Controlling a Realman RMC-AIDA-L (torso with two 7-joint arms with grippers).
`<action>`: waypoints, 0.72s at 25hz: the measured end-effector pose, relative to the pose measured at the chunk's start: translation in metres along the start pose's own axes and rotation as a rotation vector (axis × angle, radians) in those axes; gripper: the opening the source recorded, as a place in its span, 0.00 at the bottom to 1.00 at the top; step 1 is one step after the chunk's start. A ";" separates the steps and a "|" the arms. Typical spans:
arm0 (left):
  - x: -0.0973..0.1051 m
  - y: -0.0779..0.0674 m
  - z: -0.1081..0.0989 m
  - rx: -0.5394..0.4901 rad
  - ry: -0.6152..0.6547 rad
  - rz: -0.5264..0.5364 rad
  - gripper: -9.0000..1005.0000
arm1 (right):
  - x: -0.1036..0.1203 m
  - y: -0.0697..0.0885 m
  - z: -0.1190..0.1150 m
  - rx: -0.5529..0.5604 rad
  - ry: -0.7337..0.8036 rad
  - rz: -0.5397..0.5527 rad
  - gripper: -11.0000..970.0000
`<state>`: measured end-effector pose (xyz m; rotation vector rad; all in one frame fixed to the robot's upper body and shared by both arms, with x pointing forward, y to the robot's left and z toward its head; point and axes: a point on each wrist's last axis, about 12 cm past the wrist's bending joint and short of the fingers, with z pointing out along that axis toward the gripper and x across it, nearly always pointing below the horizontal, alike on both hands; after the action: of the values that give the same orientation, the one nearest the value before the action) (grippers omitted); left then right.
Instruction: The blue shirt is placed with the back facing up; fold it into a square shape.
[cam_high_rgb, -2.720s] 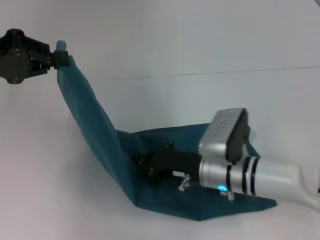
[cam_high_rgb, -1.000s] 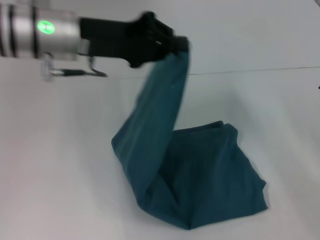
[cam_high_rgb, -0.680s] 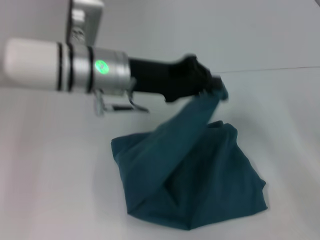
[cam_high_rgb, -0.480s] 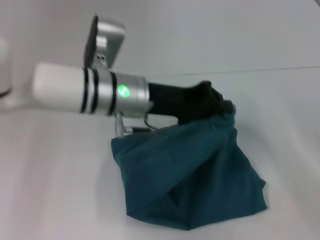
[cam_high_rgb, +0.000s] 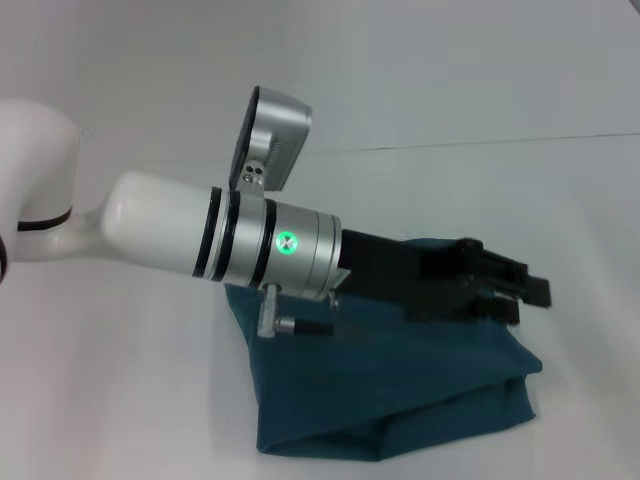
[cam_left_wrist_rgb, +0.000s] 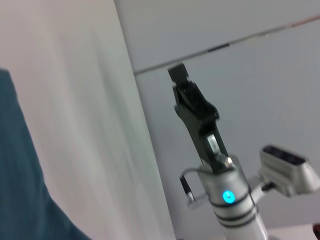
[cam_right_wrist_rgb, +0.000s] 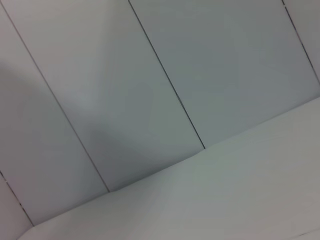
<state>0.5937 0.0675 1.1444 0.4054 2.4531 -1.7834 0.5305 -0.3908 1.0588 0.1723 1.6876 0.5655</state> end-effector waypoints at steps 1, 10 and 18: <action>0.001 -0.001 0.000 0.003 0.012 -0.002 0.33 | 0.000 0.000 0.000 0.000 -0.001 0.000 0.01; 0.000 0.007 -0.038 -0.016 -0.089 0.078 0.65 | -0.002 0.007 0.002 -0.064 0.012 -0.031 0.01; 0.016 0.040 -0.095 -0.114 -0.357 0.278 0.81 | -0.011 0.015 0.000 -0.153 0.028 -0.101 0.01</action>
<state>0.5976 0.1715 1.1342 0.3606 2.1211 -1.4530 0.5302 -0.3824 1.0757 -0.0311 1.6629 0.6202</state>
